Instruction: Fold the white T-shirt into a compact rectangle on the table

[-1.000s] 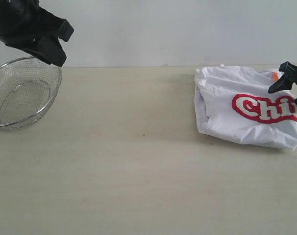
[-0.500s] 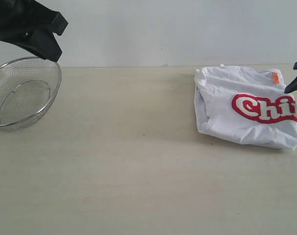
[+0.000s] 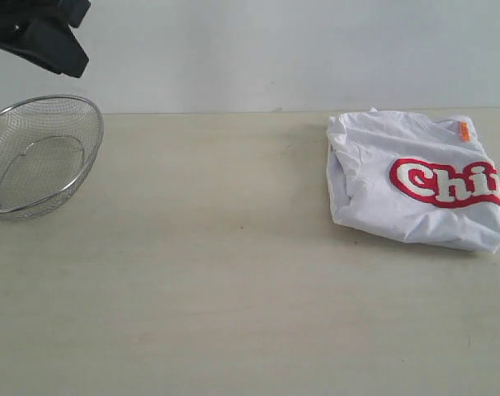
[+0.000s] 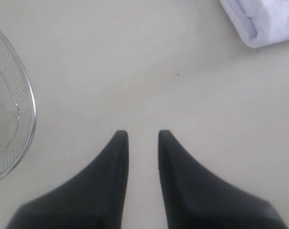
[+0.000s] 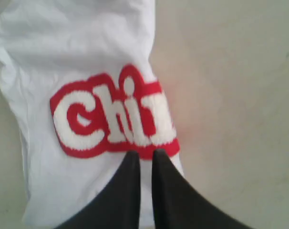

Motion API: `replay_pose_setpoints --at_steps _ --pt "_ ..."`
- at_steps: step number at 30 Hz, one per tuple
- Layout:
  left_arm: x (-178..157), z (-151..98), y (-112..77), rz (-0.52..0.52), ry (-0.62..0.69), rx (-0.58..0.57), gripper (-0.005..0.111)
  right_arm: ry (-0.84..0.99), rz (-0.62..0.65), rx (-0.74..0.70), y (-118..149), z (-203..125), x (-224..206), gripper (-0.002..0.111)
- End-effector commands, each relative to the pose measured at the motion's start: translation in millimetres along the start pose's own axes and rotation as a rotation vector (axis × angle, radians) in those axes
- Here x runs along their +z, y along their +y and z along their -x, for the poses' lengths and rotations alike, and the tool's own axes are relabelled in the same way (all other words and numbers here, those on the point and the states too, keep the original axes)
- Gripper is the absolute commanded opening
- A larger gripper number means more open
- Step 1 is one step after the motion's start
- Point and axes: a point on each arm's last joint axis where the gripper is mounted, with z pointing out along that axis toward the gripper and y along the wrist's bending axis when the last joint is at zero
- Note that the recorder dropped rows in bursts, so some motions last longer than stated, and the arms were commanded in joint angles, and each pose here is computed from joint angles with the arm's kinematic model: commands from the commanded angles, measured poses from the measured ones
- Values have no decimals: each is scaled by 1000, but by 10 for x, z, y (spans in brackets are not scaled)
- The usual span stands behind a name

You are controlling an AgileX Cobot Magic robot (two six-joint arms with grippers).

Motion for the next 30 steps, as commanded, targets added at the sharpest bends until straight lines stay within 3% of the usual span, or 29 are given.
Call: replay_pose_setpoints --at_steps 1,4,11,15,21,30 --pt "-246 -48 -124 -73 -62 21 21 1 71 -76 211 -419 -25 0" --pt "-421 -76 -203 -125 -117 36 21 -4 89 -179 463 -769 -13 0" --pt "-689 -247 -286 -153 -217 45 19 -60 99 -569 1035 -1600 -17 0" --pt "-731 -493 -330 -175 -268 41 6 -122 122 -692 1238 -1913 -78 0" --pt "-773 -880 -356 -169 -365 7 5 -105 215 -970 1473 -2309 -138 0" --pt "-747 -1253 -358 -179 -533 -98 5 -11 297 -1057 1595 -2565 -128 0"
